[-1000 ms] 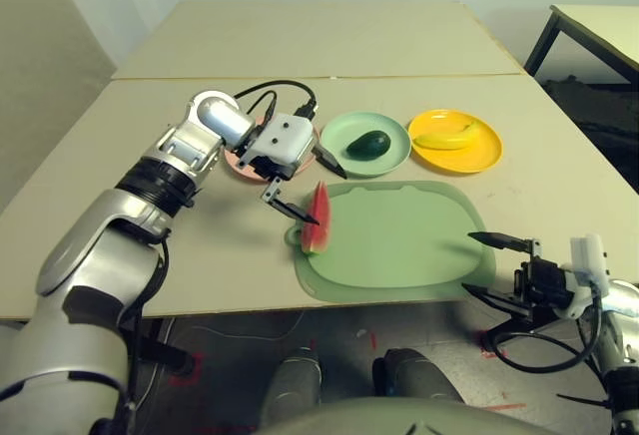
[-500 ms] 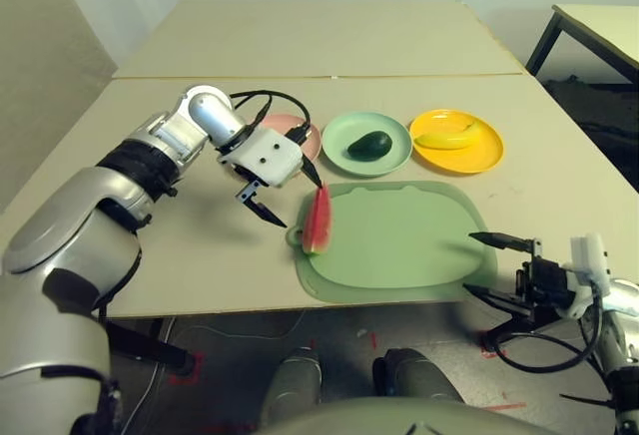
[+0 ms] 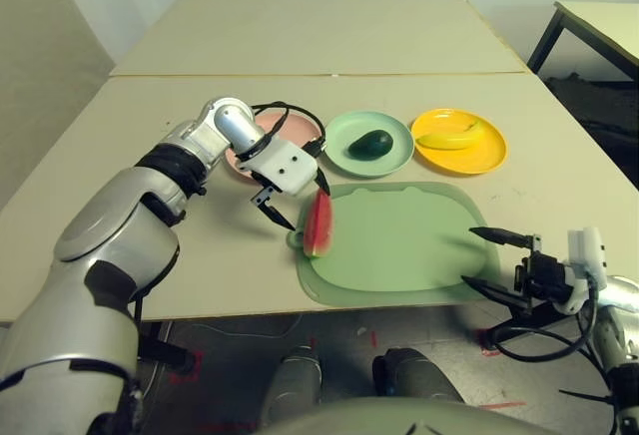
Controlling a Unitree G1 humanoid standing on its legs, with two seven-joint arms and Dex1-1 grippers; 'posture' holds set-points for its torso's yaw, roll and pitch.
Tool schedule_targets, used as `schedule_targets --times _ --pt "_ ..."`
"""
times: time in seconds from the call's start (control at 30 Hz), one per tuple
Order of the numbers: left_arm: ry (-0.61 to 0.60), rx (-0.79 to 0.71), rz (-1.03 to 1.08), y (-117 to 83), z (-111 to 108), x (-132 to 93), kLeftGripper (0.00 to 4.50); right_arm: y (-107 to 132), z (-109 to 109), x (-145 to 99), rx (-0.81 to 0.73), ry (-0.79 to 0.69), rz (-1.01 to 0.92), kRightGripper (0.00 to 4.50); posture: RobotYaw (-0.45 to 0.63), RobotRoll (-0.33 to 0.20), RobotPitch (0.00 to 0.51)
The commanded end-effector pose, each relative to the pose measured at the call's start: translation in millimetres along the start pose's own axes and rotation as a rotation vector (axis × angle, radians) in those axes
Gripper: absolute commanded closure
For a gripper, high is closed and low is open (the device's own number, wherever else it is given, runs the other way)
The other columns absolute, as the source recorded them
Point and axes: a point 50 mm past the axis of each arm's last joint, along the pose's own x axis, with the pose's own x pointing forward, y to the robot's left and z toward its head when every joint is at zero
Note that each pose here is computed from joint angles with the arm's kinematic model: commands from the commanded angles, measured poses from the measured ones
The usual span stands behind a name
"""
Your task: Place the fruits into color-matched plates.
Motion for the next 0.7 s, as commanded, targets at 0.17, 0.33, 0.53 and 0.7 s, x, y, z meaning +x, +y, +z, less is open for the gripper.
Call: schedule_targets --times 0.17,0.33,0.53,0.7 --pt "-0.028 0.014 0.005 0 -1 11 0.0 -2 0 4 -0.003 0.017 0.01 0.03 -0.04 0.0 0.045" --pt "-0.038 0.013 0.006 -1 -3 19 0.0 2 -1 5 0.009 0.015 0.015 0.03 -0.05 0.0 0.045" --pt "-0.043 0.0 0.006 -2 -5 25 0.0 -1 -1 4 0.01 0.025 0.013 0.03 -0.05 0.0 0.045" --pt "-0.037 -0.038 -0.002 -6 -11 32 0.0 -1 -3 5 0.015 0.028 0.012 0.03 -0.05 0.0 0.043"
